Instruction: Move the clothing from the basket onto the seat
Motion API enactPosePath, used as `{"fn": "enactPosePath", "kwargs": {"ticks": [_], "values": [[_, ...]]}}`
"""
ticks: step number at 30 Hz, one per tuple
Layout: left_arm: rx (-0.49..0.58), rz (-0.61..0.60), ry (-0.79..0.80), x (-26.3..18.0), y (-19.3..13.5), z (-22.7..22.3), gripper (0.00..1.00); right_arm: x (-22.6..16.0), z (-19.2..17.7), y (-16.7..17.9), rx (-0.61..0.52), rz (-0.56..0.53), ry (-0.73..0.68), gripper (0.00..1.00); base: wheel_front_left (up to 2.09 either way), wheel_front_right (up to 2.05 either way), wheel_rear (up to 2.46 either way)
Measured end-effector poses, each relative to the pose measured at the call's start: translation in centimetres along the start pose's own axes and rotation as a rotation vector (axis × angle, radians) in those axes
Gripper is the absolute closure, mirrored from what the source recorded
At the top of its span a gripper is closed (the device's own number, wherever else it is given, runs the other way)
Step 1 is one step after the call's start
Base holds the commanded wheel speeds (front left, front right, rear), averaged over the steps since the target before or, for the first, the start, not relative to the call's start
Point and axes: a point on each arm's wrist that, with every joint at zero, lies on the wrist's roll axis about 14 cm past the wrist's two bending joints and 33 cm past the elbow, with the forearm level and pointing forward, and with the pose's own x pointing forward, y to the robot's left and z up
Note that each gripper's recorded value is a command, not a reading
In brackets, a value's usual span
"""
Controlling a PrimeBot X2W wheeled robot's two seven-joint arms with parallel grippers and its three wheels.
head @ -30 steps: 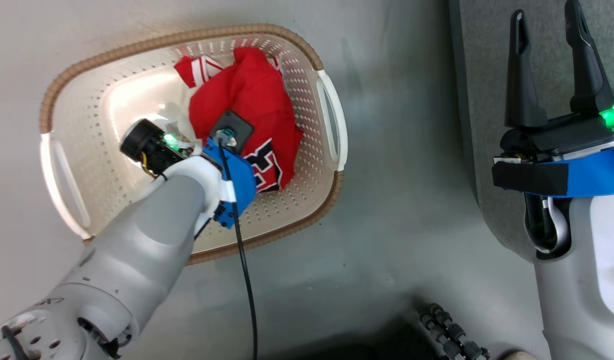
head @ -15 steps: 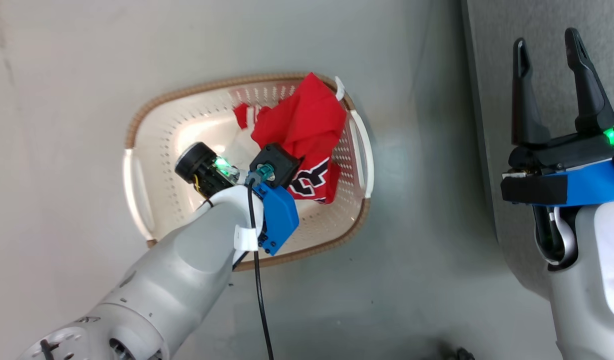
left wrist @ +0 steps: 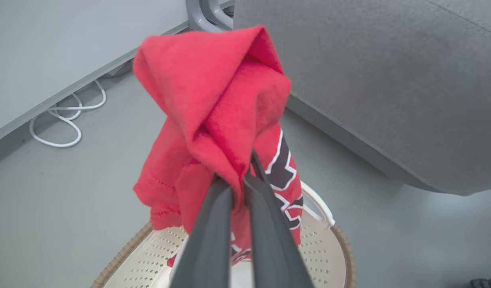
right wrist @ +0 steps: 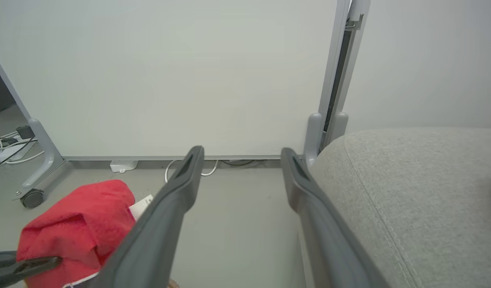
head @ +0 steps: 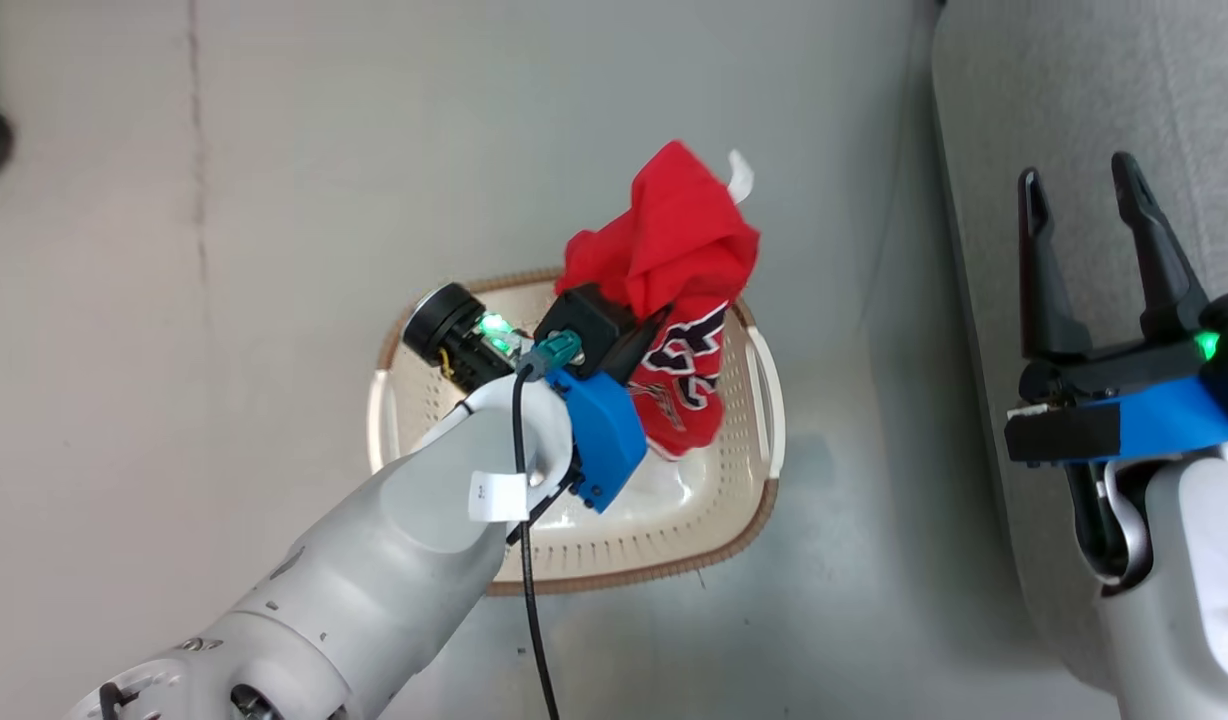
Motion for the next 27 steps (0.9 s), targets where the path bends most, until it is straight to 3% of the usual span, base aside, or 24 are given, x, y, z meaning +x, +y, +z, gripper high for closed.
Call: {"fn": "enactPosePath", "kwargs": {"ticks": [10,27], "values": [[0.076,0.071,-0.179,-3.9,-0.1,7.2,1.0,-2.5,3.9,0.9,0.022,-0.002,-0.057,0.0,0.0,0.0,0.0],[0.185,0.147,-0.412,-10.6,-2.8,15.3,1.0,-6.8,8.4,2.2,0.043,0.003,-0.135,0.0,0.0,0.0,0.0]]}}
